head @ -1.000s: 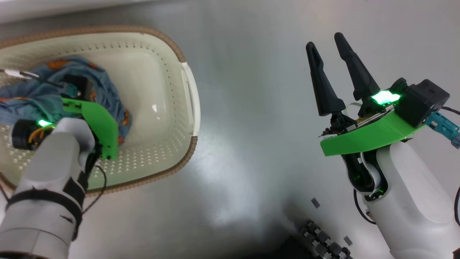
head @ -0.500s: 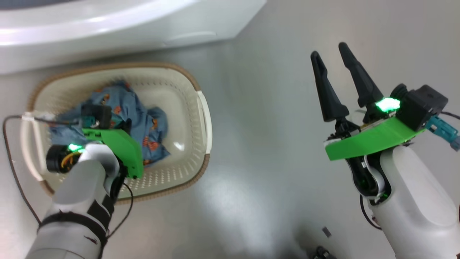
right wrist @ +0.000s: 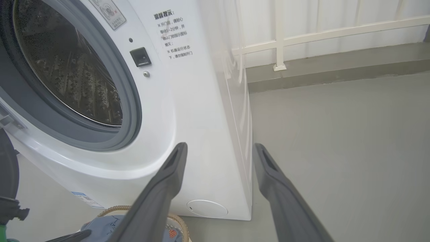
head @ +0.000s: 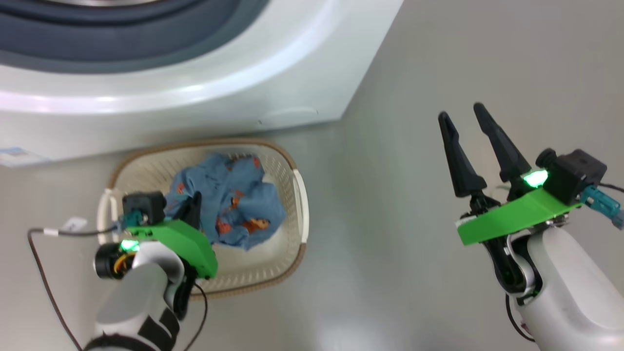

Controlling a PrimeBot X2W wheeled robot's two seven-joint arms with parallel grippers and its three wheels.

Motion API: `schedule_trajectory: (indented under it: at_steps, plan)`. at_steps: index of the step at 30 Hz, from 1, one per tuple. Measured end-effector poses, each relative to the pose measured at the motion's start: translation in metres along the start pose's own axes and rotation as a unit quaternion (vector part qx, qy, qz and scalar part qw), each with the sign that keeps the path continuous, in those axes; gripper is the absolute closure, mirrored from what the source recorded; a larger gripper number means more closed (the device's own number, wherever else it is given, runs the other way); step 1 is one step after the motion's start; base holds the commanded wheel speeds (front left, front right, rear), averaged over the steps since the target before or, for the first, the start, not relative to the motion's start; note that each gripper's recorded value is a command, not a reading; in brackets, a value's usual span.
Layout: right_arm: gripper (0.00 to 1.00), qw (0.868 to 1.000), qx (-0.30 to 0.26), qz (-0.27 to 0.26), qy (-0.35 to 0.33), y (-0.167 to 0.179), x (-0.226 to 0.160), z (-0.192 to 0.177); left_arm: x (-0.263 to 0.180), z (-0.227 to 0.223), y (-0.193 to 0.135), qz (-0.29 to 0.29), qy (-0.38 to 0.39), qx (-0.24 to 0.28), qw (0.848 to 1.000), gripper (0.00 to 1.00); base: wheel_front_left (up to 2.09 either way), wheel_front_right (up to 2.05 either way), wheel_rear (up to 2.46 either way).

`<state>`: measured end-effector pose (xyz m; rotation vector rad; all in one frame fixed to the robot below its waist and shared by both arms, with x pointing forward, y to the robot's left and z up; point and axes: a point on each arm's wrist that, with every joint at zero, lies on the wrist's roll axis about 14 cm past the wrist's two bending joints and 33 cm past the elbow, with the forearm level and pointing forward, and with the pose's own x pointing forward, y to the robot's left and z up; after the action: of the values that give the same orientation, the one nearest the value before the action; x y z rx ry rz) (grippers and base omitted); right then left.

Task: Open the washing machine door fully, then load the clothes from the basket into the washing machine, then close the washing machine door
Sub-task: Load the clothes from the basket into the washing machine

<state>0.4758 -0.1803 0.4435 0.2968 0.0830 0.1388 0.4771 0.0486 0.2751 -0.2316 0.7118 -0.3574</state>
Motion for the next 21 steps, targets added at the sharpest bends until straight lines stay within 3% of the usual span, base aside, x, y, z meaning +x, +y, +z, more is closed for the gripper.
schedule_trajectory:
  at_steps: [12, 21]
  plan:
    - [0.0, 1.0, 0.0, 0.014, -0.025, 0.016, -0.029, 0.028, -0.054, 0.05, -0.021, -0.022, -0.1, 0.0, 0.995, 1.0, 0.0, 0.0, 0.0]
    - [0.0, 0.999, -0.005, 0.032, -0.041, 0.03, -0.048, 0.044, -0.104, 0.096, -0.029, -0.03, -0.199, 0.012, 0.98, 1.0, 0.0, 0.0, 0.0]
